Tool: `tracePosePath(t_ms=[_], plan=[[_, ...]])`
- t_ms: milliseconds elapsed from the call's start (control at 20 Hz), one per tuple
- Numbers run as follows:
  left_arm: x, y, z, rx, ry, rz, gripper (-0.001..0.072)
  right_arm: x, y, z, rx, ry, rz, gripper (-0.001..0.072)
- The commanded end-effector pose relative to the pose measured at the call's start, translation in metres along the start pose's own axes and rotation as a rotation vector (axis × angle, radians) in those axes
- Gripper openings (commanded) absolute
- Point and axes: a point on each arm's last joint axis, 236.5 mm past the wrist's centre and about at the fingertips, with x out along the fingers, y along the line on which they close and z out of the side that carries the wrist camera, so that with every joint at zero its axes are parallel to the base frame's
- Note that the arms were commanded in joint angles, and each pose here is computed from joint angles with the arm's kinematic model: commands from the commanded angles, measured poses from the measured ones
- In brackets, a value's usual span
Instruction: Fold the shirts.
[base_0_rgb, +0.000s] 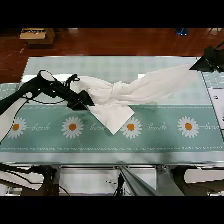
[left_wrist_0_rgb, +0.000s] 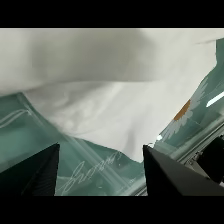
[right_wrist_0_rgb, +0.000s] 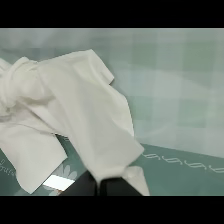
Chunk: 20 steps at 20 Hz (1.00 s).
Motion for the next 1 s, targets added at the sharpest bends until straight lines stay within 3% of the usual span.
tracePosePath(t_ms=[0, 250, 300, 350, 450, 700, 950], plan=[[0.009, 0.004, 0.004, -0.009, -0.009, 0.006, 0.0596, 0.0, 0.0, 0.002, -0.003, -0.01, -0.002, 0.0037], [0.025, 0.008, 0.031, -0.093, -0.111, 0.032, 0.0575, 0.0, 0.0, 0.003, -0.004, -0.012, -0.002, 0.0037], [0.028, 0.006, 0.038, -0.108, -0.139, 0.025, 0.0488, 0.0, 0.0, 0.003, -0.004, -0.012, -0.002, 0.0037], [0.032, 0.0, 0.04, -0.115, -0.149, 0.006, 0.0269, 0.0, 0.0, 0.003, -0.004, -0.012, -0.002, 0.0037], [0.035, -0.006, 0.039, -0.085, -0.138, -0.012, 0.0021, 0.0, 0.0, 0.003, -0.004, -0.012, -0.002, 0.0038], [-0.041, -0.087, 0.032, 0.203, -0.232, -0.195, 0.0018, -0.015, 0.01, 0.008, -0.046, -0.063, -0.009, 0.0037], [-0.299, -0.214, -0.001, 0.595, -0.865, -0.181, 0.0018, -0.101, 0.064, 0.032, -0.184, -0.37, -0.066, 0.0037]])
